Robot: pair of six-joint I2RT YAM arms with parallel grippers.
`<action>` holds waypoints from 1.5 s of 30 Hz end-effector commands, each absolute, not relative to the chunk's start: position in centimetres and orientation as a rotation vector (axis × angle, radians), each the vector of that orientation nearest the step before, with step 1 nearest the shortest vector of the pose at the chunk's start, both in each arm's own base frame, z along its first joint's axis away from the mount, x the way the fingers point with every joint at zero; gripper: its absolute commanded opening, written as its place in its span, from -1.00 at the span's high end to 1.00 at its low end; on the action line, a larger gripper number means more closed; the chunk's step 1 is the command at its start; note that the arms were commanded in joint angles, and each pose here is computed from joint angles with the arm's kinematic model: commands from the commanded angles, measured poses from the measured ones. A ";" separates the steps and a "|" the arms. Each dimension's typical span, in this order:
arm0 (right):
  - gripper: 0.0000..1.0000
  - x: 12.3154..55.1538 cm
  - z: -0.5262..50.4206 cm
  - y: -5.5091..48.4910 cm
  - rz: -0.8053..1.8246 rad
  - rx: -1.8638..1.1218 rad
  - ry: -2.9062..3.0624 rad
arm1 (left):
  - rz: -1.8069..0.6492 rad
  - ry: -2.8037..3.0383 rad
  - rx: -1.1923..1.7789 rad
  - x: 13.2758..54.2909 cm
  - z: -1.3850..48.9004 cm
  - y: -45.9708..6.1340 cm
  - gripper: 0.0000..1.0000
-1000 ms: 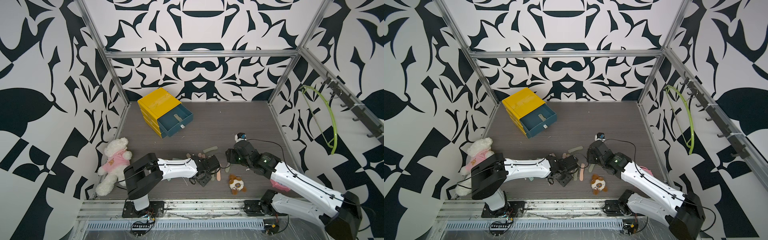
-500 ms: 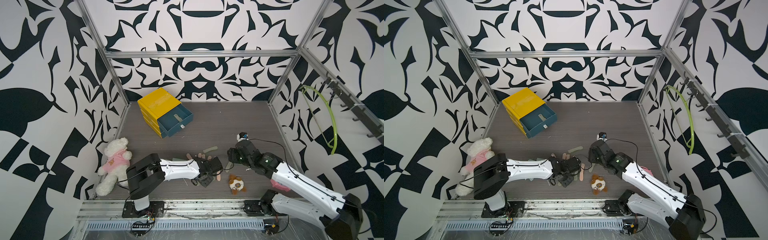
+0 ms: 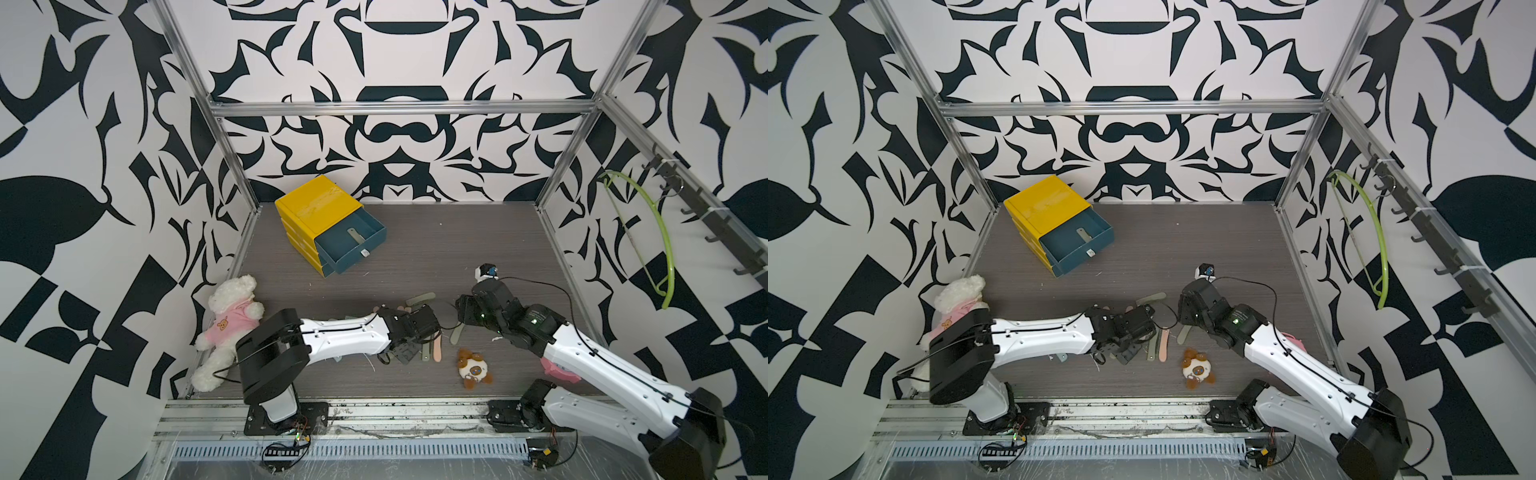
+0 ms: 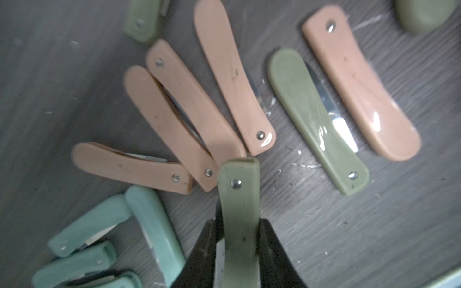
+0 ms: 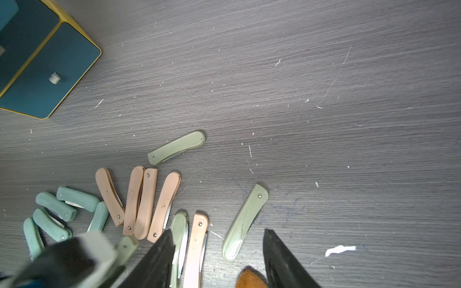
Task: Place the fruit knives into the drawer by color
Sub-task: Pick up the fruit knife from the center of the board, then place the fruit knife in the drawer.
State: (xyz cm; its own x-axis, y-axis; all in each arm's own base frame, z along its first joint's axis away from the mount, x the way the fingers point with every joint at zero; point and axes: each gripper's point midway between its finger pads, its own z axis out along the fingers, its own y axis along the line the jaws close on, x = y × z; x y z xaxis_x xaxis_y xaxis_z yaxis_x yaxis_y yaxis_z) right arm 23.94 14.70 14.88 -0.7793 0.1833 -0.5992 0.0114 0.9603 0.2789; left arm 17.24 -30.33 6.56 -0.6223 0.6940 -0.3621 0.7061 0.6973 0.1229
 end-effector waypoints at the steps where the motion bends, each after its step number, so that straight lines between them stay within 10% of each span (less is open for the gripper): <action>1: -0.19 24.9 17.3 14.8 0.373 0.159 2.371 | -0.111 2.422 0.978 19.2 12.6 -30.5 0.54; 16: -0.19 25.4 17.1 16.1 0.427 0.159 2.383 | -0.056 2.069 0.384 32.4 33.7 -21.0 0.53; 32: -0.18 25.0 16.9 16.1 0.448 0.160 2.390 | -0.021 2.356 0.233 43.0 26.6 -17.4 0.57; 45: -0.20 25.0 16.7 16.2 0.452 0.165 2.402 | -0.040 2.377 0.196 43.8 26.4 -17.1 -0.38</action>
